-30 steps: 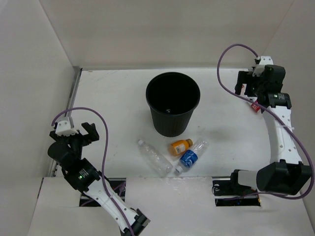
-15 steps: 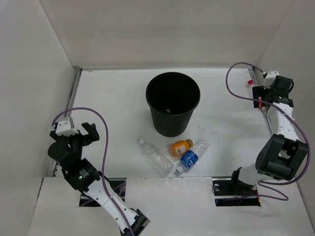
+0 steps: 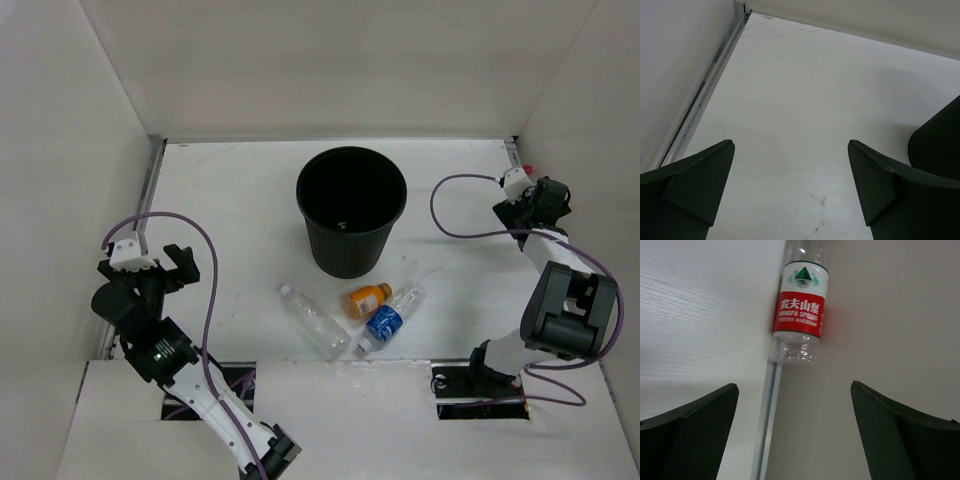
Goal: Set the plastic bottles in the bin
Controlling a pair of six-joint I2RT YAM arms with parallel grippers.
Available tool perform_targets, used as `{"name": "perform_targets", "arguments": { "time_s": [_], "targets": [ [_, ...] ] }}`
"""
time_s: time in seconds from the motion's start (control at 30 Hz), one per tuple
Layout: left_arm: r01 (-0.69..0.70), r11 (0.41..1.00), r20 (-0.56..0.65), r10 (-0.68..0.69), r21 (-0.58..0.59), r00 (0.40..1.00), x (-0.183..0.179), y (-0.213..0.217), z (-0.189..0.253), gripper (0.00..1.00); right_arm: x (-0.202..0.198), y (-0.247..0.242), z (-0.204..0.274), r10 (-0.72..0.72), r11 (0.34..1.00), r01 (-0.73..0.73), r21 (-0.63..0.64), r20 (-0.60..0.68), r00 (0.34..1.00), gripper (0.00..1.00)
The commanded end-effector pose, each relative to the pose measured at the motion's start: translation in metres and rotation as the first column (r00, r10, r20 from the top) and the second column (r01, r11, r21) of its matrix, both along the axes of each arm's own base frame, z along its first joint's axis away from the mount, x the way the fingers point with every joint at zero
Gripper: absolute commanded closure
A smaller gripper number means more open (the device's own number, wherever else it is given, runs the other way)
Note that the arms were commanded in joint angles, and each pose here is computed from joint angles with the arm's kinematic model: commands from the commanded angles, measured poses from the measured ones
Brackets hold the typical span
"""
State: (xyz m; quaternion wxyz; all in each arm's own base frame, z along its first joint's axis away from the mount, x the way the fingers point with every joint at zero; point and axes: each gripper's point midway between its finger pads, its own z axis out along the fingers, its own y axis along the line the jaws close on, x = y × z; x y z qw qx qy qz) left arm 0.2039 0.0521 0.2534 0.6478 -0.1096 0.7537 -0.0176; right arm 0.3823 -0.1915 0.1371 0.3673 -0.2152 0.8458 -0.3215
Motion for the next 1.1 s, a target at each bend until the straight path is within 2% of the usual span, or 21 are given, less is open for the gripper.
{"name": "perform_targets", "arguments": {
  "time_s": [0.0, 0.17, 0.33, 0.4, 0.43, 0.47, 0.53, 0.57, 0.8, 1.07],
  "targets": [
    [0.027, 0.997, 0.051, -0.031, 0.073, 0.998, -0.002, -0.007, 0.03, 0.0, 0.022, -0.03, 0.037, -0.046, 0.998, 0.052, -0.036, 0.162, 0.986, 0.0],
    [0.031, 0.996, 0.049, -0.035, 0.078, 0.998, -0.005, -0.01, 0.04, 0.0, 0.023, -0.04, 0.031, -0.098, 0.995, 0.091, 0.043, 0.191, 0.977, 0.0],
    [0.039, 0.995, 0.056, -0.044, 0.097, 0.997, -0.01, -0.016, 0.053, 0.0, 0.021, -0.062, 0.02, -0.164, 0.983, 0.142, 0.116, 0.211, 0.964, 0.1],
    [0.046, 0.994, 0.053, -0.051, 0.102, 0.997, -0.012, -0.019, 0.056, 0.0, 0.022, -0.069, 0.019, -0.184, 0.979, 0.158, 0.126, 0.234, 0.955, 0.2],
    [0.048, 0.994, 0.051, -0.053, 0.101, 0.997, -0.013, -0.02, 0.057, 0.0, 0.023, -0.071, 0.021, -0.189, 0.979, 0.161, 0.126, 0.252, 0.949, 0.21],
    [0.049, 0.994, 0.05, -0.055, 0.101, 0.997, -0.013, -0.021, 0.059, 0.0, 0.024, -0.072, 0.023, -0.189, 0.979, 0.161, 0.124, 0.27, 0.944, 0.21],
    [0.053, 0.994, 0.05, -0.058, 0.101, 0.997, -0.015, -0.022, 0.063, 0.0, 0.025, -0.074, 0.022, -0.19, 0.98, 0.162, 0.115, 0.298, 0.935, 0.11],
    [0.056, 0.993, 0.05, -0.061, 0.102, 0.997, -0.015, -0.024, 0.065, 0.0, 0.025, -0.076, 0.02, -0.189, 0.981, 0.162, 0.11, 0.308, 0.932, 0.09],
    [0.066, 0.992, 0.053, -0.072, 0.104, 0.996, -0.018, -0.029, 0.081, 0.0, 0.04, -0.062, 0.005, -0.159, 0.973, 0.088, 0.214, 0.344, 0.925, 0.11],
    [0.063, 0.992, 0.049, -0.069, 0.113, 0.996, -0.025, -0.034, 0.086, 0.0, 0.044, -0.064, -0.024, -0.145, 0.979, 0.091, 0.183, 0.309, 0.94, 0.11]
  ]
}}
